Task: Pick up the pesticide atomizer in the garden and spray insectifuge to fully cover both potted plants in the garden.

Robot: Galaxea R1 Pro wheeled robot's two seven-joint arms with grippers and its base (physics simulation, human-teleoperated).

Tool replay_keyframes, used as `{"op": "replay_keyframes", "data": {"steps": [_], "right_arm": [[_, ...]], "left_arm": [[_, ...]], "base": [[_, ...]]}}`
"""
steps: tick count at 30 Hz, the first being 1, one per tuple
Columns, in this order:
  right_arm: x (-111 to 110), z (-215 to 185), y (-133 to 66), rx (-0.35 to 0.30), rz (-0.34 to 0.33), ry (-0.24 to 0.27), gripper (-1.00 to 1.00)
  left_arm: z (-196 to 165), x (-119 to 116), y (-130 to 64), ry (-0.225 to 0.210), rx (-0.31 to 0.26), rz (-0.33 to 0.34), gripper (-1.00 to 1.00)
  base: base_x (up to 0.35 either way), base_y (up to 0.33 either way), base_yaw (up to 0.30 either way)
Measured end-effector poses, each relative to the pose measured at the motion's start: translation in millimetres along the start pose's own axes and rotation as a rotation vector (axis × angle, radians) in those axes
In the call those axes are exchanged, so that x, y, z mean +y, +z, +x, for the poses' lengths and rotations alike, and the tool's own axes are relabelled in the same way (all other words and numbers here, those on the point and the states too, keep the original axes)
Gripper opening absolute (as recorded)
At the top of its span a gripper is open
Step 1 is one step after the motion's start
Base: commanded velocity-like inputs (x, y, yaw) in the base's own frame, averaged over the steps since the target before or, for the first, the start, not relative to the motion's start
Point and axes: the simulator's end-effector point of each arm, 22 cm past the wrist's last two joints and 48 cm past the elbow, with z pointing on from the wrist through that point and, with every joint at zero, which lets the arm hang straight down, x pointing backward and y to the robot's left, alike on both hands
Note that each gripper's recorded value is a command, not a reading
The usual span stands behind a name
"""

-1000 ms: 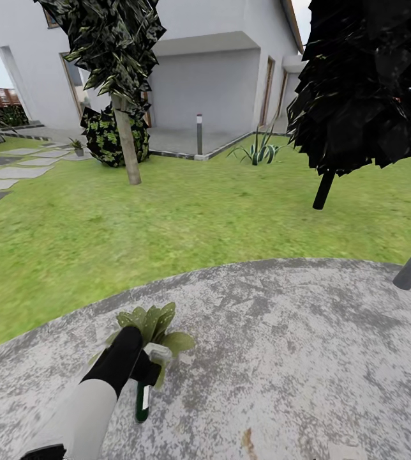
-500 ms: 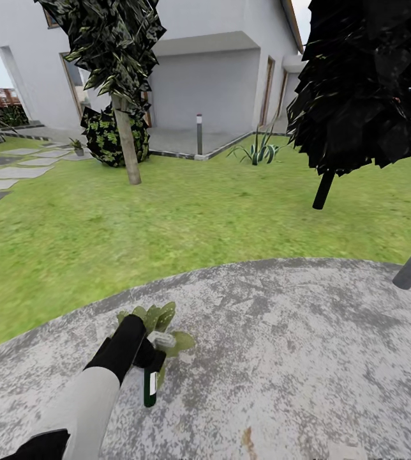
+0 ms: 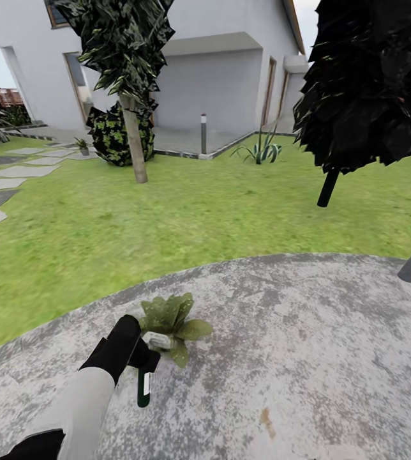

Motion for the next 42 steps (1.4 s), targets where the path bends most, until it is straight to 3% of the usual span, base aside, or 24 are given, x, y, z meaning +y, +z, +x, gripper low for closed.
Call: {"op": "replay_keyframes", "data": {"steps": [14,17,19,22,25,27,28,29,32,34,35,37,39,42], "right_arm": [[-0.1,0.1,0.1,0.0,0.0,0.0,1.0],[0.1,0.1,0.2,0.0,0.0,0.0,1.0],[1.2,-0.2,0.1,-0.001,-0.005,-0.002,1.0],[2.3,-0.8,0.1,-0.003,-0.01,-0.006,1.0],[6.5,-3.3,0.1,-0.01,-0.028,-0.016,1.0],[21.4,-8.4,-0.6,-0.028,-0.094,-0.061,1.0],[36.5,-20.7,-1.5,-0.061,-0.162,-0.106,1.0],[52.2,-38.4,-3.6,-0.104,-0.229,-0.142,1.0],[79.0,-78.4,-11.5,-0.198,-0.335,-0.201,1.0],[99.4,-113.2,-22.7,-0.285,-0.418,-0.287,1.0],[107.6,-123.8,-28.1,-0.315,-0.45,-0.329,1.0],[133.1,-151.4,-47.8,-0.396,-0.553,-0.464,1.0],[151.6,-173.5,-67.5,-0.454,-0.638,-0.539,1.0],[180.5,-208.3,-112.3,-0.549,-0.807,-0.637,1.0]], "left_arm": [[3.7,11.3,0.6,-0.004,0.002,-0.014,-1.0],[14.2,33.6,1.9,-0.014,0.012,-0.042,-1.0],[28.8,71.2,1.9,-0.018,0.012,-0.088,-1.0],[43.3,106.3,6.2,0.016,-0.023,-0.122,-1.0],[52.7,122.7,13.2,0.076,-0.064,-0.136,-1.0],[52.0,122.1,17.2,0.121,-0.097,-0.131,-1.0],[47.5,116.5,18.2,0.157,-0.125,-0.108,-1.0],[42.7,106.7,18.7,0.203,-0.152,-0.07,-1.0],[34.4,80.2,15.3,0.346,-0.221,0.051,-1.0],[34.0,67.3,7.3,0.485,-0.274,0.138,-1.0],[35.4,65.0,5.3,0.526,-0.282,0.157,-1.0],[42.9,59.0,2.0,0.619,-0.278,0.2,-1.0],[54.0,52.0,0.7,0.674,-0.245,0.246,-1.0],[70.5,41.1,-1.0,0.744,-0.17,0.306,-1.0]], "base": [[-0.171,0.292,0.0],[-0.234,0.236,0.0],[-0.172,0.204,0.0],[-0.156,0.197,0.0],[-0.06,0.08,0.0],[-0.014,0.019,0.0],[-0.005,0.007,0.0],[-0.003,0.004,0.0],[-0.001,0.001,0.0],[0.0,0.0,0.0],[0.0,0.0,0.0],[0.0,0.0,0.0],[0.0,0.0,0.0],[0.0,0.0,0.0]]}}
